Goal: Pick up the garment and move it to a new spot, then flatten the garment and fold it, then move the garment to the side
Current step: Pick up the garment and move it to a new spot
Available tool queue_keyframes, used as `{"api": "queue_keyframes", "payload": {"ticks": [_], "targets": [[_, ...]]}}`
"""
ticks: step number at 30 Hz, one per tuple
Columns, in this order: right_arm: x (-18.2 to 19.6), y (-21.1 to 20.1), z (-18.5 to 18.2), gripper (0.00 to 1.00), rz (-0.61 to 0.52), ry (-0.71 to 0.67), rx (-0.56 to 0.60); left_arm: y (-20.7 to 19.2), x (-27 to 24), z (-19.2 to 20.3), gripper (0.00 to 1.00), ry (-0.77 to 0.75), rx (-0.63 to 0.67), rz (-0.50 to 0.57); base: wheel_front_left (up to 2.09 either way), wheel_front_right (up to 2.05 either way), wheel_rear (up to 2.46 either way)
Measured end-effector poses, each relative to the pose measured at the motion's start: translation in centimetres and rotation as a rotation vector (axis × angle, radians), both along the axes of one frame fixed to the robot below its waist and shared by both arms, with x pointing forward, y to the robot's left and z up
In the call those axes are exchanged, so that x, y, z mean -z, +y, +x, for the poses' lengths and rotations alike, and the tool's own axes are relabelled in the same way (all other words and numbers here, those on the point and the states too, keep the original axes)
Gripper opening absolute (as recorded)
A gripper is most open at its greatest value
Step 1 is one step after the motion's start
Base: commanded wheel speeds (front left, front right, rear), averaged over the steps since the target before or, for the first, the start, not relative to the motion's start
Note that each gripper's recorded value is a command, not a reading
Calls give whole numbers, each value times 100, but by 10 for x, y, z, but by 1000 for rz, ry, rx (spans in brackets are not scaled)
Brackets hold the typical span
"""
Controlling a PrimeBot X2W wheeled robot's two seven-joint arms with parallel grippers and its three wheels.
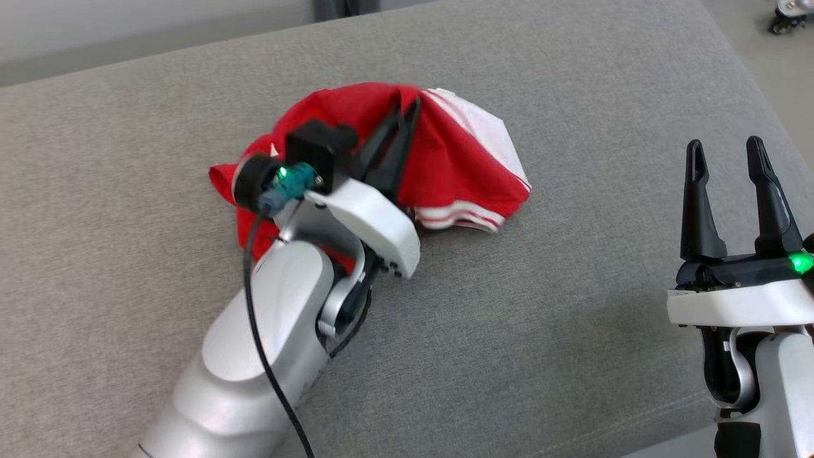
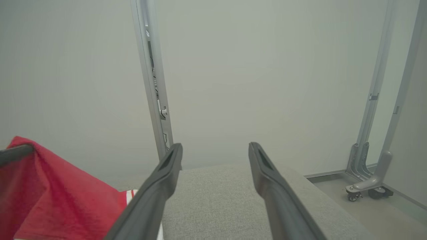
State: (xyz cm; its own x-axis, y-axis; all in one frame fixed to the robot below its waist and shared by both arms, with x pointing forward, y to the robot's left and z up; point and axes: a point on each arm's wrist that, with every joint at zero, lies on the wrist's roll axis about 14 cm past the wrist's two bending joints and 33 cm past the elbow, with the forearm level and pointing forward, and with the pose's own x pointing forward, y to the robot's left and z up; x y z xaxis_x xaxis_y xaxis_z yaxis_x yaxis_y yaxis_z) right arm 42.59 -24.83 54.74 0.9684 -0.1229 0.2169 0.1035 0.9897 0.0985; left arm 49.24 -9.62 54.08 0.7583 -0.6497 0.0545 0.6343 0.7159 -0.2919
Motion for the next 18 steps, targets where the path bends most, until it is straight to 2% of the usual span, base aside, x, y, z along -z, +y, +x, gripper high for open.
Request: {"api": "queue_keyframes", "payload": {"ticks": [1,2,6,10,14,18], "targets": [[1,-2,-1,100,-2,4,5,-4,14,-3,81,26,17,25,0,0,0],[2,-3,-1,100,-2,7,9,-7,24,-7,100,49,35,44,0,0,0],[4,1,1,100,-1,12,-3,-8,32,-12,100,67,55,43,0,0,0],[5,13,6,100,-6,13,-37,8,17,-5,100,14,1,19,0,0,0],[2,30,12,100,-5,-1,-82,36,-3,3,100,-50,-81,5,0,0,0],[-3,52,16,100,-11,-16,-144,80,-23,10,100,-136,-199,22,0,0,0]]}}
